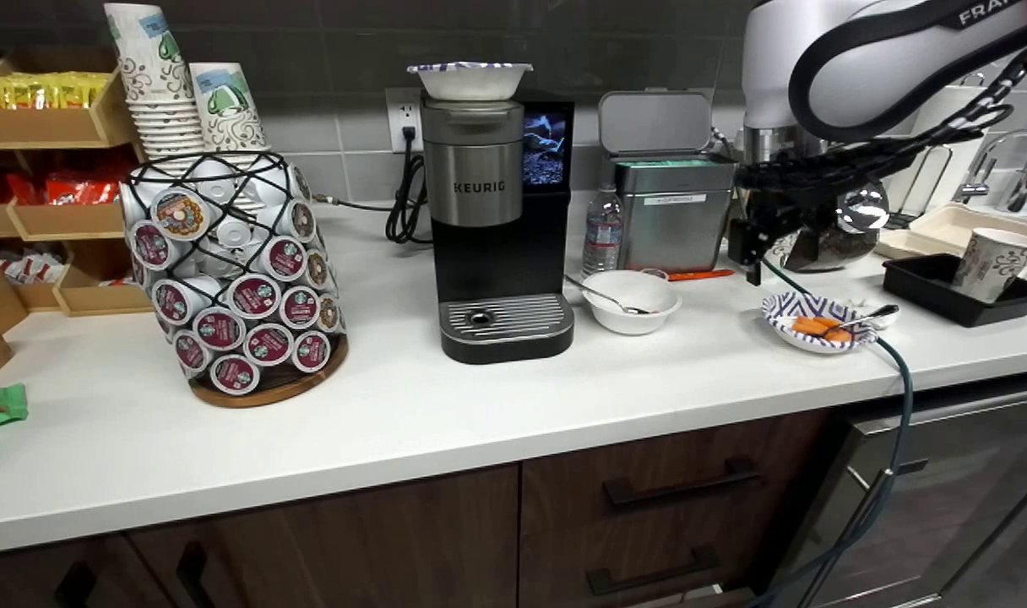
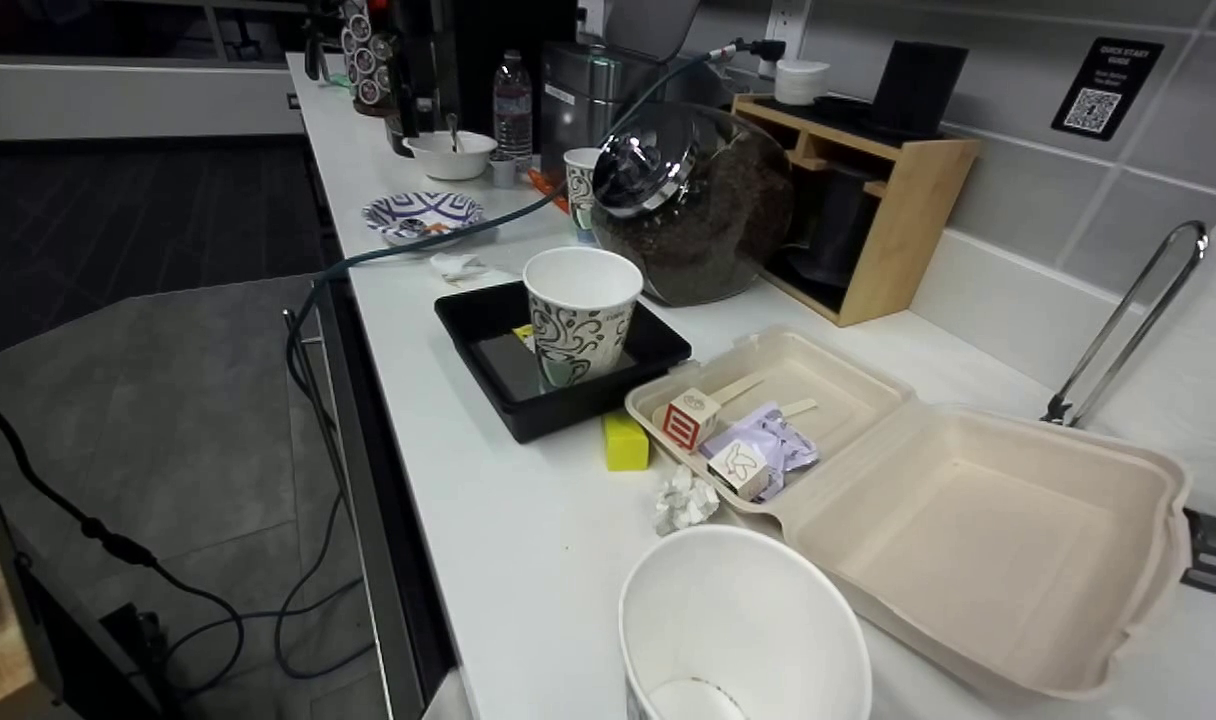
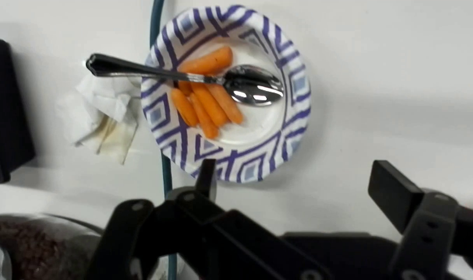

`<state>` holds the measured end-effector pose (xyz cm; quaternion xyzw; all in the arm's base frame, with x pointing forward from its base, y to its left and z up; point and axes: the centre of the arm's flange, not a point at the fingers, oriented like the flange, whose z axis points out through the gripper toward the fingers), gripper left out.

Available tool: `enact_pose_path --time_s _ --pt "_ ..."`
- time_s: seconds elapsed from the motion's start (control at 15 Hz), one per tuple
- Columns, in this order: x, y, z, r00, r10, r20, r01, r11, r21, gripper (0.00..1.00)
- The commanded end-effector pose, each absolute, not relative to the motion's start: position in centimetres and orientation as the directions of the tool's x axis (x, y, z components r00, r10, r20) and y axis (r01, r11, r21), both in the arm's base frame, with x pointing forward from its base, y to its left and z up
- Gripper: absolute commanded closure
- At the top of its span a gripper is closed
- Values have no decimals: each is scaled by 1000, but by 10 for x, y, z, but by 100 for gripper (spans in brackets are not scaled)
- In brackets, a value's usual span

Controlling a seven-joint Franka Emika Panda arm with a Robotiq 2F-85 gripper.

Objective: Take one orange object out of the bowl and place it in the white bowl.

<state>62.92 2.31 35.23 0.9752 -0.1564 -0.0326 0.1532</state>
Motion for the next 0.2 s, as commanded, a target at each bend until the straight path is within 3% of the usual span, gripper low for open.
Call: enact_pose_path --time_s 0.0,0.13 --pt "623 19 346 944 -328 -34 -302 -903 305 0" --pt "616 13 343 939 -342 -49 -312 -902 299 0"
